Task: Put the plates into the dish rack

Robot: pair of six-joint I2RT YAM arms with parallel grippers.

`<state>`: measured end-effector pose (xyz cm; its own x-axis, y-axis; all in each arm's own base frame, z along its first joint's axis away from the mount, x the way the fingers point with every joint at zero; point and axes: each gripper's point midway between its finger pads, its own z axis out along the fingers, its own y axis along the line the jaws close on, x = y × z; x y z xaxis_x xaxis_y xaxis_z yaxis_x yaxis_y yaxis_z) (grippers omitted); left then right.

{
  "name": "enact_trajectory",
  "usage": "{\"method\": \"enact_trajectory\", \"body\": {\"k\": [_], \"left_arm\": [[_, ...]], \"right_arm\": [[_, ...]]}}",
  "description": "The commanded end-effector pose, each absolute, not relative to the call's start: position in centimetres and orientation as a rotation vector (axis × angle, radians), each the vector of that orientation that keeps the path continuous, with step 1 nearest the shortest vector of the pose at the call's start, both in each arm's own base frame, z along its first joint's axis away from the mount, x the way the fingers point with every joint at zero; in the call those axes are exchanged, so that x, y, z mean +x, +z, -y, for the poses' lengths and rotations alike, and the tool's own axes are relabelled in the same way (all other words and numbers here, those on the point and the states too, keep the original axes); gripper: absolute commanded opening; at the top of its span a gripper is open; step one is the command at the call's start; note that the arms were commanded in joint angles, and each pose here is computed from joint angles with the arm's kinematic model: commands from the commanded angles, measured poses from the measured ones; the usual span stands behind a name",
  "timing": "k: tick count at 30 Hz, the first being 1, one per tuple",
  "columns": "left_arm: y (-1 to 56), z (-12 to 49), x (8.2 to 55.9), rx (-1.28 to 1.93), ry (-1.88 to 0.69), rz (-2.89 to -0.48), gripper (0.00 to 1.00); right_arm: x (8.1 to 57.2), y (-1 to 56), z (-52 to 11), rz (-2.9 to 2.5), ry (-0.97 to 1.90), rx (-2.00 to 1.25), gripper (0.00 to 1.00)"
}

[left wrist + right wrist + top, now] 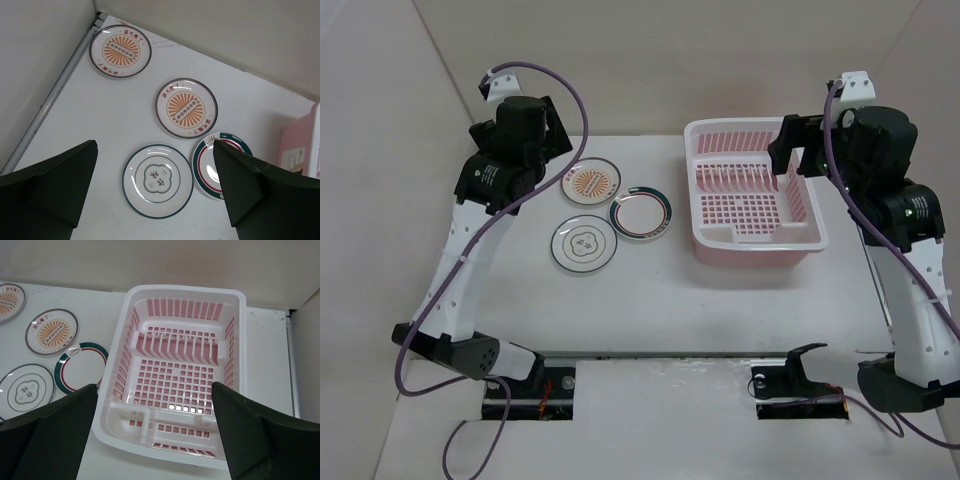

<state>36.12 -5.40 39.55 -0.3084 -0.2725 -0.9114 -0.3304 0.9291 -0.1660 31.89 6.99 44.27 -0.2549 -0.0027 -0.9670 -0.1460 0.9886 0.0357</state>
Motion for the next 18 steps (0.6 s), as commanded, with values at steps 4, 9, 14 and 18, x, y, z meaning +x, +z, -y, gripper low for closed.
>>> {"method": "enact_trajectory", "body": {"k": [4,9,14,18], "left_arm": [[40.4,4.2,35.7,-0.481,0.032,-1.879,1.00],[40.5,3.4,36.0,-0.515,-0.019,-1.872,1.00],[36.6,3.6,37.7,-0.542,-0.242,-1.932,1.00],[33.5,2.9,39.0,-0.622,-0.517,-1.864,1.00]], "right_arm": [[32.3,46.4,-7.9,-1.759,0.185,-0.106,1.00],[32.5,46.5,-8.4,-1.761,0.209,-0.126,1.00],[32.6,45.8,-9.7,-1.778,0.267,-0.178,1.00],[32.4,45.4,-11.3,-1.778,0.346,-0.243,1.00]]}}
